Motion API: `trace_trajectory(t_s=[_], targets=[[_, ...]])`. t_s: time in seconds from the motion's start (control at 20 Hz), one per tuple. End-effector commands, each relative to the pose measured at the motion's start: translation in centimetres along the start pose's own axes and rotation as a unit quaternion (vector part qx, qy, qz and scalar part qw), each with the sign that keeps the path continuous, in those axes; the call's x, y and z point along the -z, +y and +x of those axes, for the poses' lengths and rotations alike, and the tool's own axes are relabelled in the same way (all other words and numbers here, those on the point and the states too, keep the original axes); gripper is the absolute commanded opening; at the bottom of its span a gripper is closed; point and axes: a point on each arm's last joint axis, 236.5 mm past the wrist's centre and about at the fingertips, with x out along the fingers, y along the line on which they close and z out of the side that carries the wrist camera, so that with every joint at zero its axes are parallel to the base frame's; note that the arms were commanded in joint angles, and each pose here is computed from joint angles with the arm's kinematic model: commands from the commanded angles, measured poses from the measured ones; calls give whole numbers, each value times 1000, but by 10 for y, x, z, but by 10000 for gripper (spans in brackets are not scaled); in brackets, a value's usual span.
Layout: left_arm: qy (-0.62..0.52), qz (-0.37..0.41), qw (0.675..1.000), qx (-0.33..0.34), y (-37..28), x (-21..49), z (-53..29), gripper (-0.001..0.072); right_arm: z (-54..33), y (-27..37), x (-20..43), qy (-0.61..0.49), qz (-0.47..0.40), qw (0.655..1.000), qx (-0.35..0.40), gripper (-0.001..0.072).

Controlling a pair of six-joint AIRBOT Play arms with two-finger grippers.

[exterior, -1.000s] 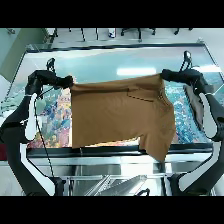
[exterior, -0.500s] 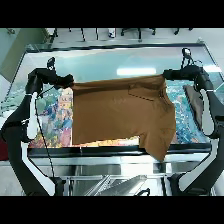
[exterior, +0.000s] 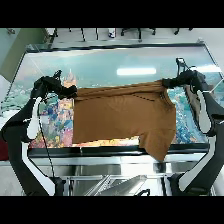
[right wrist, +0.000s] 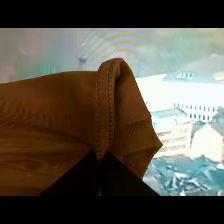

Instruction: Fold the shirts.

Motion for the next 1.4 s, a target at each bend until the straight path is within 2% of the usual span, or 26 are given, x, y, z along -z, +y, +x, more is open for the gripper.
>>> trace_trajectory(t_s=[0.0,0.3,0.35,0.4,0.45,0.5,0.75,0.9,1.1,1.35], targets=[[4,1,1000,2,-4,5,6,16,11,1,14,22,0,1000,-3,21],[-4,5,1000,3,-9,2,7,16,12,3,17,28,0,1000,-7,25],[-1,3,1000,8,-12,3,7,27,12,7,18,31,4,999,-13,56],[0,5,1000,8,-13,4,4,231,11,11,18,31,10,999,-21,216],[-1,6,1000,9,-15,3,0,507,8,14,16,30,20,999,-27,315],[-3,9,1000,11,-19,2,-6,664,1,16,13,29,34,999,-29,315],[10,45,999,27,-44,-8,-95,681,-103,16,-19,-4,52,998,-30,325],[20,54,998,24,-44,1,-156,662,-177,9,-7,13,68,997,-35,324],[91,6,996,-11,-2,64,-176,662,-223,-14,64,70,124,989,-33,324],[163,-66,984,-8,38,192,-124,662,-233,-44,184,92,250,964,-26,325]])
